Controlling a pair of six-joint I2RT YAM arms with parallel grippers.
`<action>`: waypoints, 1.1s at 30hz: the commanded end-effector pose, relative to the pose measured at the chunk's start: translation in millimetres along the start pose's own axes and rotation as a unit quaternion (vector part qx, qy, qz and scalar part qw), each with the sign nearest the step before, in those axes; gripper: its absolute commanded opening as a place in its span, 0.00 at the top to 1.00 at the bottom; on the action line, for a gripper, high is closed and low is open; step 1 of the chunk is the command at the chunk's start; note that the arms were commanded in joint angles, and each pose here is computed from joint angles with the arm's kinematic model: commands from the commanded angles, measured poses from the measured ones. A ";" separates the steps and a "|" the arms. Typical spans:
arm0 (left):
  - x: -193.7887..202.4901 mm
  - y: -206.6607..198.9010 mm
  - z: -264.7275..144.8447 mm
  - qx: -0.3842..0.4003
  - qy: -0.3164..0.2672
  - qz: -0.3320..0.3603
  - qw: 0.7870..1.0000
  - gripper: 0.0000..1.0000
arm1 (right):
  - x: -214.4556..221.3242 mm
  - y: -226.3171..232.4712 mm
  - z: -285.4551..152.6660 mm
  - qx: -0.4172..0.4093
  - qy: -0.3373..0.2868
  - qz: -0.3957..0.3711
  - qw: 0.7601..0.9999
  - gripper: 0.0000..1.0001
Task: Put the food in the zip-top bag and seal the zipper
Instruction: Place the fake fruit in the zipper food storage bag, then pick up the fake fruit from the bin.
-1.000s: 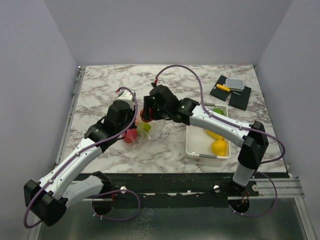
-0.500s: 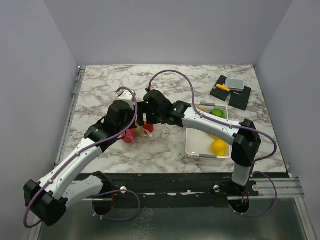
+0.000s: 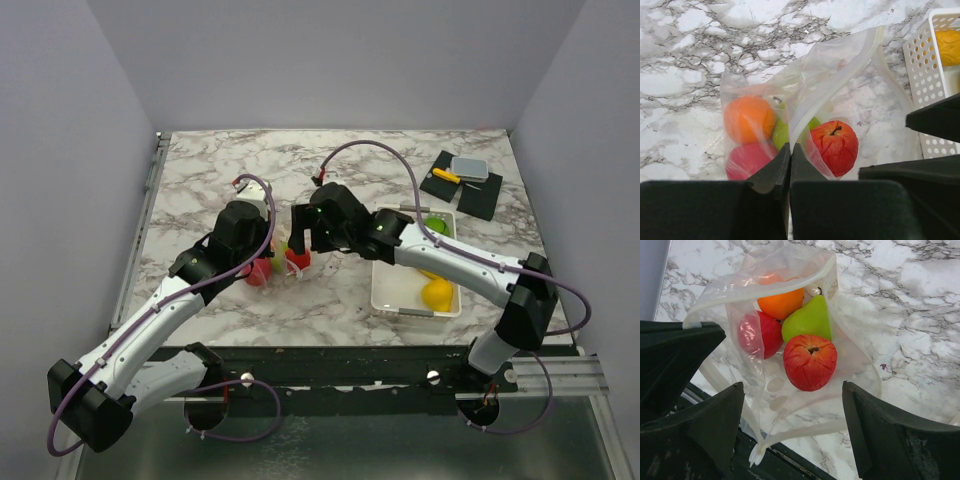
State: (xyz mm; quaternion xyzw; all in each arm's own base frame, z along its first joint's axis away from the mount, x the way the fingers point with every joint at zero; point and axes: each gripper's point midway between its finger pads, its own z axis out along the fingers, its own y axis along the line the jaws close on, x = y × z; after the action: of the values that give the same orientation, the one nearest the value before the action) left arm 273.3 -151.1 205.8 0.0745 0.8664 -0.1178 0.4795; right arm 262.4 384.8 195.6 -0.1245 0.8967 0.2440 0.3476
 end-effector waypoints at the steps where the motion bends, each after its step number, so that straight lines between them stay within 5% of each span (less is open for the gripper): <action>1: 6.2 1.5 3.1 -0.001 0.009 0.002 1.000 1.00 | -11.3 -7.5 -27.3 0.012 -0.037 0.008 0.999 0.17; 16: 10.6 0.2 6.6 0.001 0.018 0.004 1.000 1.00 | -7.3 -86.8 -87.3 0.149 -0.096 0.012 0.984 0.18; 33: 11.1 -2.1 6.8 0.007 0.021 0.004 1.000 1.00 | 72.6 -186.6 -113.4 0.331 -0.001 0.013 0.943 0.18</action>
State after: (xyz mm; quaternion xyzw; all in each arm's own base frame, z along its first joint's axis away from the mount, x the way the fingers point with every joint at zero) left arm 274.5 -152.8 199.0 0.0774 0.8717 -0.1145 0.4702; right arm 230.7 197.5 166.0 -0.0195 0.9237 -0.0084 0.3825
